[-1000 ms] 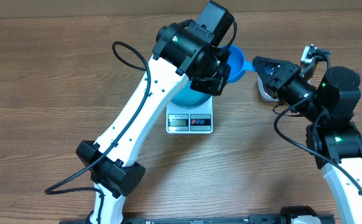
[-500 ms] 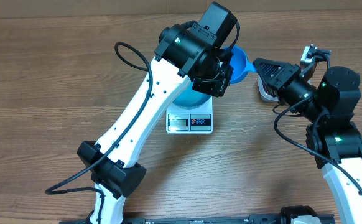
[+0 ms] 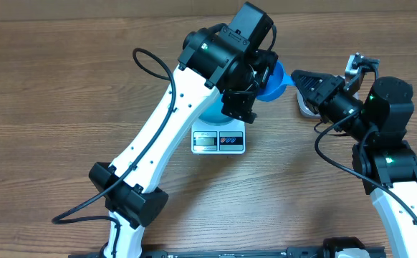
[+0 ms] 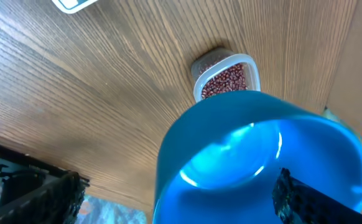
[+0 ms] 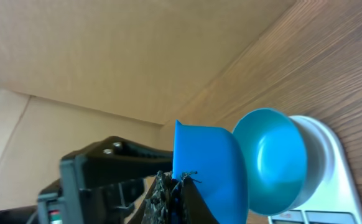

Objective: Scoop item into bowl and weigh 150g on scale

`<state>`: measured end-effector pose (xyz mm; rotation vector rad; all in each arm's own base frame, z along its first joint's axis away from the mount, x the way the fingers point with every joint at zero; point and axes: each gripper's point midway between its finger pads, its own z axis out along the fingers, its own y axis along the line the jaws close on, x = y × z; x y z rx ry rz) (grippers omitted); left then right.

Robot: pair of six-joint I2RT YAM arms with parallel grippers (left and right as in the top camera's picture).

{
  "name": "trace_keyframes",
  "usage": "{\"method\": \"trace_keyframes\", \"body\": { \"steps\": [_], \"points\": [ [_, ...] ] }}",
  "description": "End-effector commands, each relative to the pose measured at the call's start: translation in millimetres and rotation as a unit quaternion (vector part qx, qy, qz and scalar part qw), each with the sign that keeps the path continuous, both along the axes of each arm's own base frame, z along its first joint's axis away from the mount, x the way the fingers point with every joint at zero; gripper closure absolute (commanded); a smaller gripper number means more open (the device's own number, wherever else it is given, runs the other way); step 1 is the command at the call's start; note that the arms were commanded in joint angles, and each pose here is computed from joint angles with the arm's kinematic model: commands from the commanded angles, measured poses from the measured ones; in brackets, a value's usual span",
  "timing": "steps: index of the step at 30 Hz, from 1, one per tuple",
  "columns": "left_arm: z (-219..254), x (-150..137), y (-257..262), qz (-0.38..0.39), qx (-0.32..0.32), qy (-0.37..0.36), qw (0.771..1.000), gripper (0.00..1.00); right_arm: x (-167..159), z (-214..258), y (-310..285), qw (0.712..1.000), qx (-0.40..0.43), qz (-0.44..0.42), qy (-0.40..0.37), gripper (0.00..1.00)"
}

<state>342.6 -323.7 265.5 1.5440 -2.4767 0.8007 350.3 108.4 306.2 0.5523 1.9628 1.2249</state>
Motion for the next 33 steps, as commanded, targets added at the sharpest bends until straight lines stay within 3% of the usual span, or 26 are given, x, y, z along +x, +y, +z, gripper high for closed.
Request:
{"method": "trace_keyframes", "body": {
  "steps": [1, 6, 10, 13, 17, 19, 21, 24, 28, 33],
  "points": [
    [30.7, 4.2, 16.3, -0.034, -0.03, -0.041, 0.998, 0.0, 2.4, 6.0, -5.9, 0.999, -0.028, -0.009, -0.024, 0.96],
    [68.5, 14.6, 56.2, -0.042, -0.05, -0.101, 0.993, 0.0, 3.6, -9.8, -26.7, 0.998, -0.05, -0.038, 0.003, 0.96],
    [96.2, 19.7, 90.3, -0.095, -0.026, -0.194, 0.976, 0.0, 0.2, -17.5, -30.1, 0.997, -0.076, -0.031, 0.006, 0.96],
    [108.4, 22.5, 119.9, -0.19, 0.03, -0.285, 0.939, 0.0, -1.8, -21.5, -29.9, 0.995, -0.101, -0.019, -0.001, 0.96],
    [98.0, 17.7, 138.4, -0.303, 0.092, -0.323, 0.892, 0.01, -3.5, -19.0, -30.0, 0.992, -0.126, -0.009, -0.012, 0.96],
    [86.9, 15.7, 153.0, -0.381, 0.155, -0.337, 0.847, 0.0, -5.9, -14.4, -30.3, 0.99, -0.142, -0.002, -0.016, 0.96],
    [79.9, 16.4, 167.5, -0.408, 0.204, -0.33, 0.827, 0.0, -8.7, -7.6, -32.5, 0.987, -0.162, 0.0, -0.019, 0.96],
    [73.3, 16.3, 184.7, -0.408, 0.249, -0.306, 0.823, 0.0, -14.4, 3.9, -42.2, 0.98, -0.2, -0.013, -0.011, 0.96],
    [72.9, 17.1, 187.1, -0.406, 0.256, -0.304, 0.823, 0.0, -28.1, 19.7, -65.7, 0.96, -0.277, -0.046, 0.011, 0.96],
    [74.0, 19.8, 188.3, -0.403, 0.262, -0.307, 0.821, 0.0, -53.9, 29.4, -108.4, 0.911, -0.397, -0.099, 0.057, 0.96]
  ]
}}
